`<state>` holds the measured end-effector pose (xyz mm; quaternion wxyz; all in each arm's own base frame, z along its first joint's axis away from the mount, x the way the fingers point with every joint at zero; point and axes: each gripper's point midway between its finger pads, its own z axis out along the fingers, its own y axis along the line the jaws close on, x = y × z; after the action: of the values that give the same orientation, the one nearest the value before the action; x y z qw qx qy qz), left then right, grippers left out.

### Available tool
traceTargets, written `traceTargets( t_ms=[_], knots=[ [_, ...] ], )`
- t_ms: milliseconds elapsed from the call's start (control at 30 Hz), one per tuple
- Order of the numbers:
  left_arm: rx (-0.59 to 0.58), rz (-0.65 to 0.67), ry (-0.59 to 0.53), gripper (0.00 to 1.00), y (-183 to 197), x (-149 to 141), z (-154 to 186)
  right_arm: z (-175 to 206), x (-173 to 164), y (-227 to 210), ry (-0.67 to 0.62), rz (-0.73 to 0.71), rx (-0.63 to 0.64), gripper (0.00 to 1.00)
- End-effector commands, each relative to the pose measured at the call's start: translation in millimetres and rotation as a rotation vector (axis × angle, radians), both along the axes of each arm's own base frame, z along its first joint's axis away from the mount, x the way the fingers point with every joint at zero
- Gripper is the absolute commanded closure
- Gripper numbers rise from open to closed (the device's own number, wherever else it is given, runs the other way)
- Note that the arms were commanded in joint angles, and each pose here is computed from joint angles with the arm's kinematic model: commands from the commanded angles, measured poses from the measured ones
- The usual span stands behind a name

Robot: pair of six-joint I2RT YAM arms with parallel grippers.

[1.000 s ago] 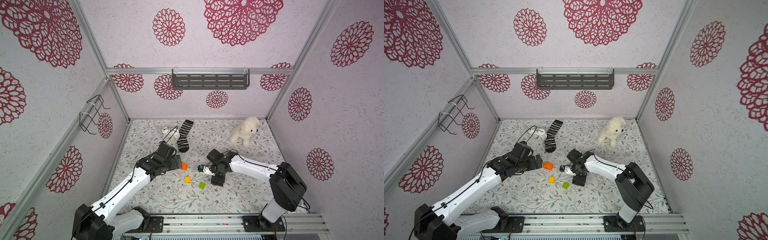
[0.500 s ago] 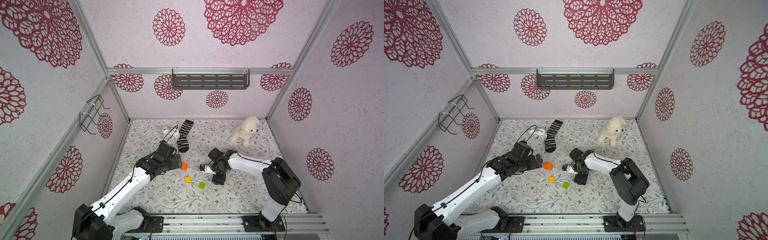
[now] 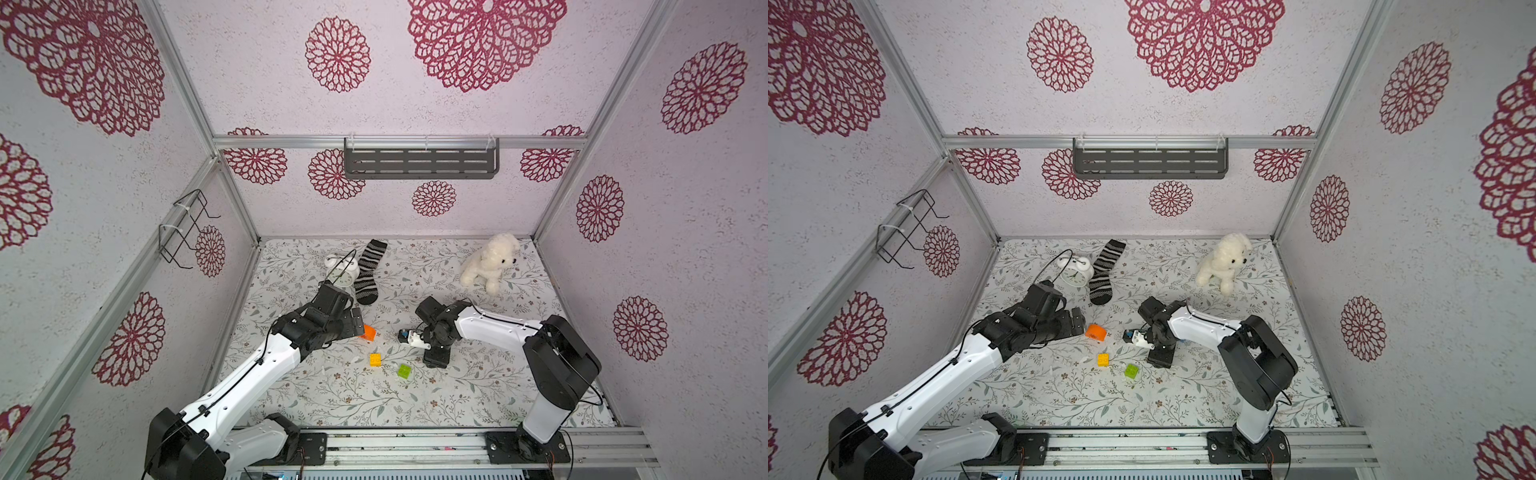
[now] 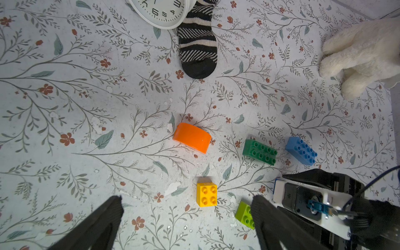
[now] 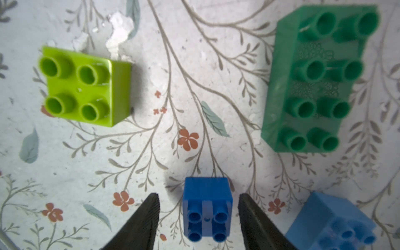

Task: Assemble an ice cream with lego
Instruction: Pick up the lego brick from the center of the board.

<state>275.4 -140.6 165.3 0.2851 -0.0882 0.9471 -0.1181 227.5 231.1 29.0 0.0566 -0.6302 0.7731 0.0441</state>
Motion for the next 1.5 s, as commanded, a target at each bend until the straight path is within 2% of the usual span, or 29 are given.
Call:
traceTargets(
  t_ms=[0,967,1467],
  knots=[
    [0.018,-0.010,-0.012,0.03,-0.7,1.4,4.1,0.1,-3.1,-4.0,0.004,0.007,-0.005,0.38],
    [0.031,-0.002,-0.015,0.03,4.0,-0.8,2.7,-7.4,-0.3,-12.8,-0.025,-0.014,-0.043,0.55],
    [0.032,0.000,-0.019,0.03,4.5,-1.0,5.7,-3.3,2.2,-9.7,-0.035,-0.020,-0.028,0.54]
  ],
)
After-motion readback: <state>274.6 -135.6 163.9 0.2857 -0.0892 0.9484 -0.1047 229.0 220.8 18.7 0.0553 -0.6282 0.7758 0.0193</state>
